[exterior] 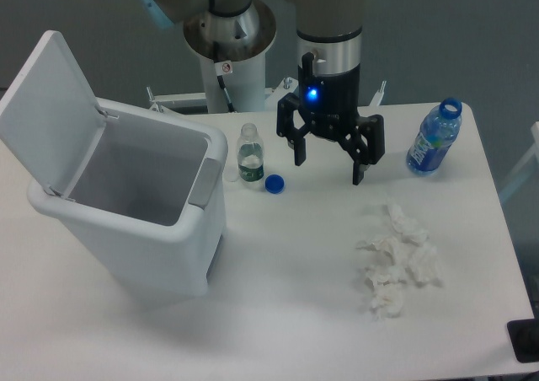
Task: Close the trash can
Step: 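Raise the gripper and move it toward the open trash can lid, then swing the gripper up and behind the raised white lid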
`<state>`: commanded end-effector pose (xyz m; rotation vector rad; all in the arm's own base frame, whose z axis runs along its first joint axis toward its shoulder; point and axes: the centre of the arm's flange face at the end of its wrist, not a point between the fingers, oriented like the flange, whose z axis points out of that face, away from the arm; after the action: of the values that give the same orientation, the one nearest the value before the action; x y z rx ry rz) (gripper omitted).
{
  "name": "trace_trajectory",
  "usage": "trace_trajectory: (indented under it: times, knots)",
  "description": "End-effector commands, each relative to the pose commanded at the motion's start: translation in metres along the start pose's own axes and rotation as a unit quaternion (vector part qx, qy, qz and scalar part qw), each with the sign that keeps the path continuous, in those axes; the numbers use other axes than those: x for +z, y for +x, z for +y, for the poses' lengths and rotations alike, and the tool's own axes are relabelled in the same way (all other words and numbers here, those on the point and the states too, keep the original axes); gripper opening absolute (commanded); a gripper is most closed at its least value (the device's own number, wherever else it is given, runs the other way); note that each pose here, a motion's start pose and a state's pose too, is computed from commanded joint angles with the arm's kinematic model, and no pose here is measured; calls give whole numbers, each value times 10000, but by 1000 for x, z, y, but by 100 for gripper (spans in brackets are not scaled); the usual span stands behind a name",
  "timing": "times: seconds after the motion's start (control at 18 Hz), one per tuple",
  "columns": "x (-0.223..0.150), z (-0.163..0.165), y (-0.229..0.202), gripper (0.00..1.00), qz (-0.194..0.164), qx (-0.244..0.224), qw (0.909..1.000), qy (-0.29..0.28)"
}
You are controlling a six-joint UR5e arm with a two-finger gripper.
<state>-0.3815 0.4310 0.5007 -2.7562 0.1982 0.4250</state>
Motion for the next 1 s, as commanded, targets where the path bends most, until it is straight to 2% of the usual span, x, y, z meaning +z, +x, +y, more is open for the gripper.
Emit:
trace_trajectory:
  times: [0.28,0.61,0.78,1.0]
  knots:
    - [-38,-18,25,100,-158,77,9995,259]
    - [-88,-44,78,100,-125,-782,9943,714]
    - [-111,-58,102,100,-80,-1407,9858,915]
    - [-136,-76,134,100,276,-2057,9691,1333]
